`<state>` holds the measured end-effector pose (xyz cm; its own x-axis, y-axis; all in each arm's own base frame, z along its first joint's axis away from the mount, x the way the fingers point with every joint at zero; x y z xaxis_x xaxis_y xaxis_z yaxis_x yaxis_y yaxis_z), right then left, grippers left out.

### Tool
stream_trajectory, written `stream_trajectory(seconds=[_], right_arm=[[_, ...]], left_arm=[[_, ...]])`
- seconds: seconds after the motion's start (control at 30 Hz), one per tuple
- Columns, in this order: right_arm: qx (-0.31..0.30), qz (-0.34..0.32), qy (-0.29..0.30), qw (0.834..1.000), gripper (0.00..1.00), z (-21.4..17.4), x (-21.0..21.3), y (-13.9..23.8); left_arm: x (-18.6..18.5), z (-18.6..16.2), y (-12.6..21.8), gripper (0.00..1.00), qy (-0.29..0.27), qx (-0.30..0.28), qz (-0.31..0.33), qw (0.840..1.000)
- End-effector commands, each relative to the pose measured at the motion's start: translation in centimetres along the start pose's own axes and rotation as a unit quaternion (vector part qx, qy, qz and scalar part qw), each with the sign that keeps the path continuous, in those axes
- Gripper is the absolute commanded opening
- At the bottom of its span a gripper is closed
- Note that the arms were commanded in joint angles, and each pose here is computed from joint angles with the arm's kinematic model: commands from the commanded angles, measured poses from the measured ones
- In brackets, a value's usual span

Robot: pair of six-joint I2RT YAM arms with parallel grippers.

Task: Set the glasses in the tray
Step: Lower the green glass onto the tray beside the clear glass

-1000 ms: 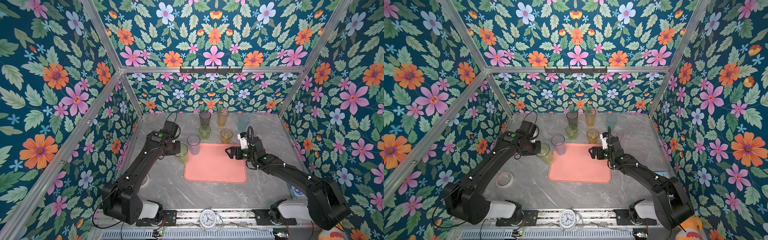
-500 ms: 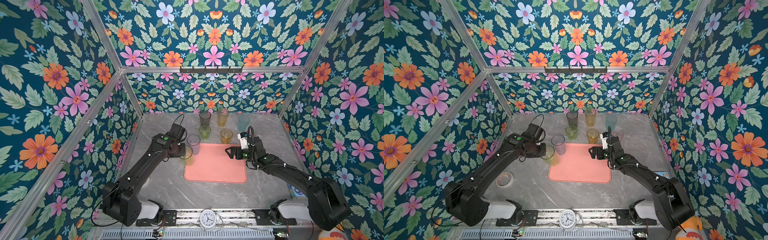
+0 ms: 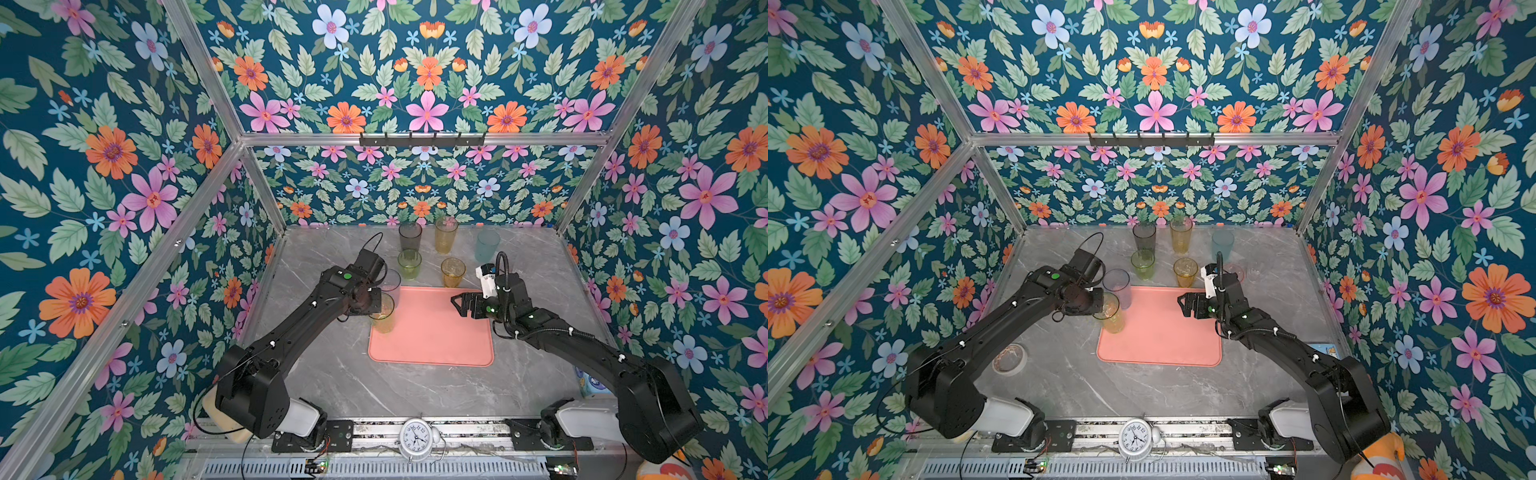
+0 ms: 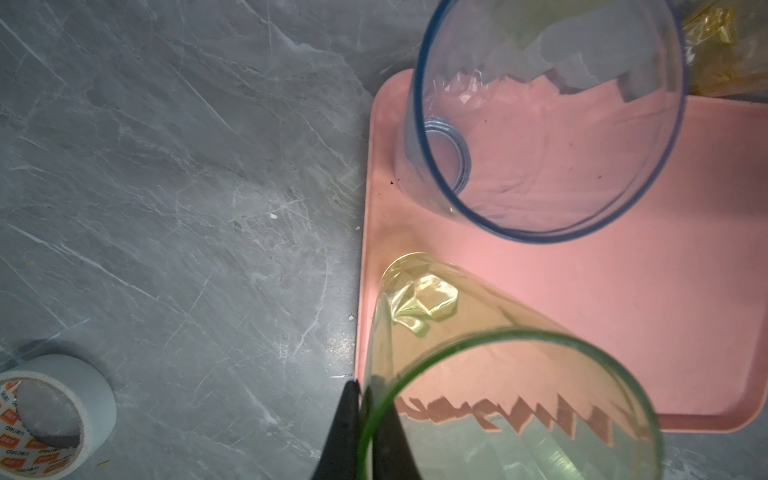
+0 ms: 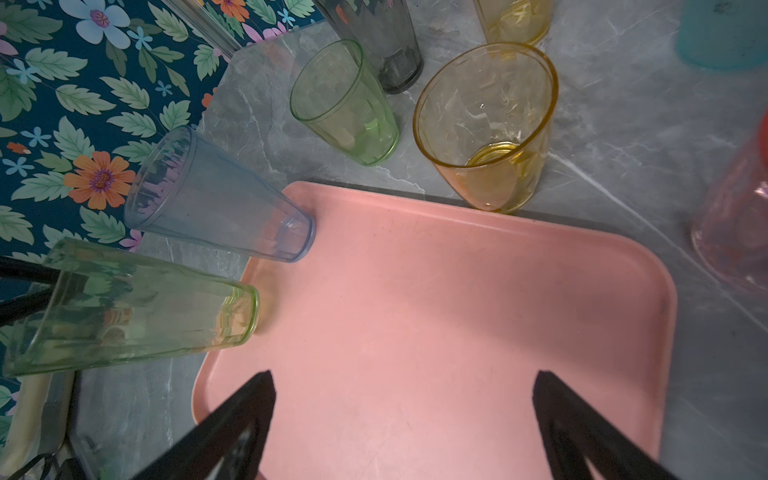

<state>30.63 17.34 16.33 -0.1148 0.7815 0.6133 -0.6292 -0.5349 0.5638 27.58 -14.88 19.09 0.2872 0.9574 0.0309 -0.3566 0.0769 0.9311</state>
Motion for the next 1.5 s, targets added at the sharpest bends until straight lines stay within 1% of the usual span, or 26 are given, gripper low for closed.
stream_trajectory(seconds=[0.0, 0.43, 0.8, 1.13, 1.4, 1.47], right_arm=[[-0.01, 0.002, 0.004, 1.0, 0.98, 0.3, 0.2, 0.1], [-0.011, 0.003, 0.005, 1.0, 0.98, 0.4, 0.3, 0.4], [-0.012, 0.003, 0.005, 1.0, 0.98, 0.4, 0.3, 0.5], [-0.014, 0.003, 0.005, 1.0, 0.98, 0.4, 0.4, 0.6], [-0.014, 0.003, 0.005, 1.0, 0.98, 0.4, 0.4, 0.7], [-0.014, 0.003, 0.005, 1.0, 0.98, 0.4, 0.3, 0.7]], left_arm=[[-0.1, 0.4, 0.0, 0.0, 0.0, -0.008, 0.005, 1.0], [-0.8, 0.3, -1.7, 0.0, -0.005, 0.01, 0.005, 1.0], [-0.8, 0.3, -2.2, 0.0, -0.001, 0.017, 0.009, 1.0], [-0.8, 0.9, -2.0, 0.0, 0.0, 0.01, 0.012, 1.0], [-0.8, 0.7, -2.4, 0.0, -0.002, 0.02, 0.013, 1.0], [-0.8, 0.7, -2.4, 0.05, -0.002, 0.021, 0.014, 1.0]])
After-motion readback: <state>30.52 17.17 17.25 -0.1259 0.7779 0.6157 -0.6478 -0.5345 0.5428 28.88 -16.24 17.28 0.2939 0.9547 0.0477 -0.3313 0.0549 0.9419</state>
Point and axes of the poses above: each gripper's point midway between its finger pads, its own y axis back along the fingers, its own x axis along the line the jaws close on, z = x × y, the point moved 4 cm from there along y, back along the fingers, and after that the axes turned 15 degrees about -y, right-handed, at the moved point
